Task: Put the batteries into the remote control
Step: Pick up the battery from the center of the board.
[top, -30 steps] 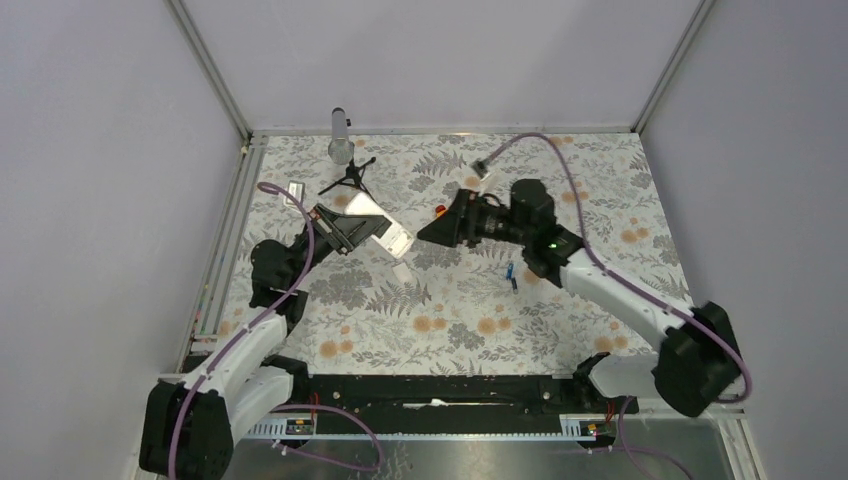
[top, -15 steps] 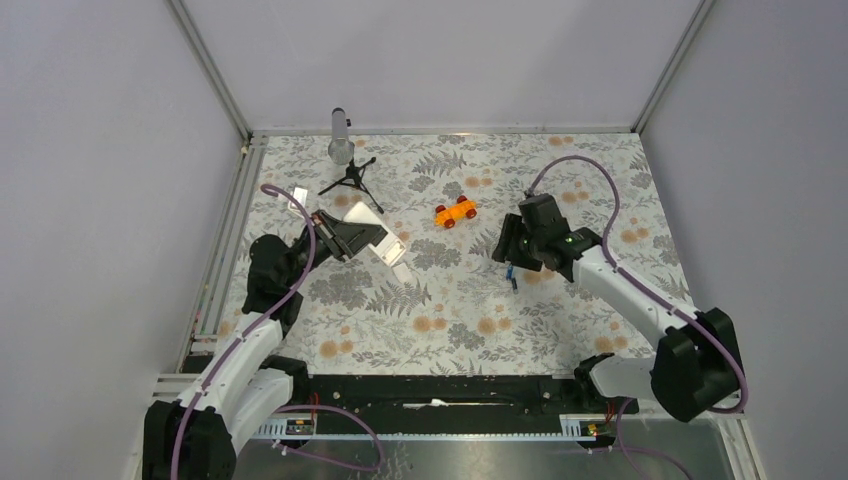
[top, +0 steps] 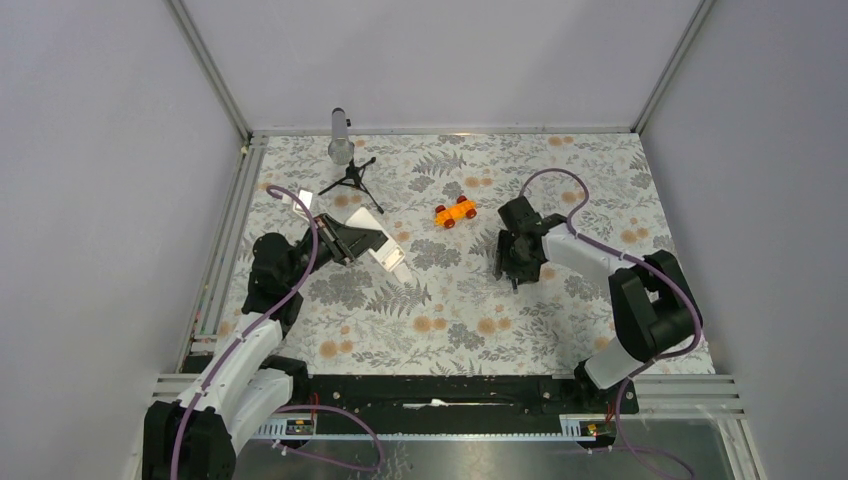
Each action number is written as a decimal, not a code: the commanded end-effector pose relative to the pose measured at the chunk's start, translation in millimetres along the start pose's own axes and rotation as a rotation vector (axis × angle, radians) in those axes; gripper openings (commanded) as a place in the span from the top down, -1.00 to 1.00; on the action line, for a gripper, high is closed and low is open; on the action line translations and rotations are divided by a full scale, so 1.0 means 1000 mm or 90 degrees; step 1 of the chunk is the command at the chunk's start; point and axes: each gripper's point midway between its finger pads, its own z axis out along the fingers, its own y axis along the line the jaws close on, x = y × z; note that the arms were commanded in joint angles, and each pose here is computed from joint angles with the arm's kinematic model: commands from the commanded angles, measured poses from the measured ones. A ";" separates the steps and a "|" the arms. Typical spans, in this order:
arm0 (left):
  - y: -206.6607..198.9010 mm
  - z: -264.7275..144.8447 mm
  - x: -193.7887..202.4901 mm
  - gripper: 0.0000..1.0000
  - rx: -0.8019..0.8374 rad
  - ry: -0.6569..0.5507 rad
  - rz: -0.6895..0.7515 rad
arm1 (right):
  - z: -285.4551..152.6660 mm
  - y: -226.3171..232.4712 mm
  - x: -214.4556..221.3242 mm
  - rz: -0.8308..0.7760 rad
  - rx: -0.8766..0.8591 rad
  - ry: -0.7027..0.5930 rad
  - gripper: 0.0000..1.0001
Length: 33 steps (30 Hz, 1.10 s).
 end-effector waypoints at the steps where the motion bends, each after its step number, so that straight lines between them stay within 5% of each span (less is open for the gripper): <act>1: -0.025 -0.001 -0.020 1.00 0.044 -0.028 0.058 | -0.002 0.008 -0.034 0.000 0.014 -0.052 -0.23; 5: -0.024 0.000 -0.020 1.00 0.040 -0.027 0.059 | 0.008 0.007 -0.044 -0.002 0.038 -0.054 -0.20; 24: -0.018 0.000 -0.019 1.00 0.024 -0.027 0.056 | 0.033 -0.003 -0.040 0.007 0.093 -0.015 0.70; 30: -0.018 0.001 -0.021 1.00 0.025 -0.029 0.057 | 0.040 -0.003 -0.040 0.001 0.097 -0.011 0.45; 33: -0.019 0.001 -0.021 1.00 0.024 -0.031 0.058 | 0.045 -0.004 -0.034 0.007 0.094 0.001 0.52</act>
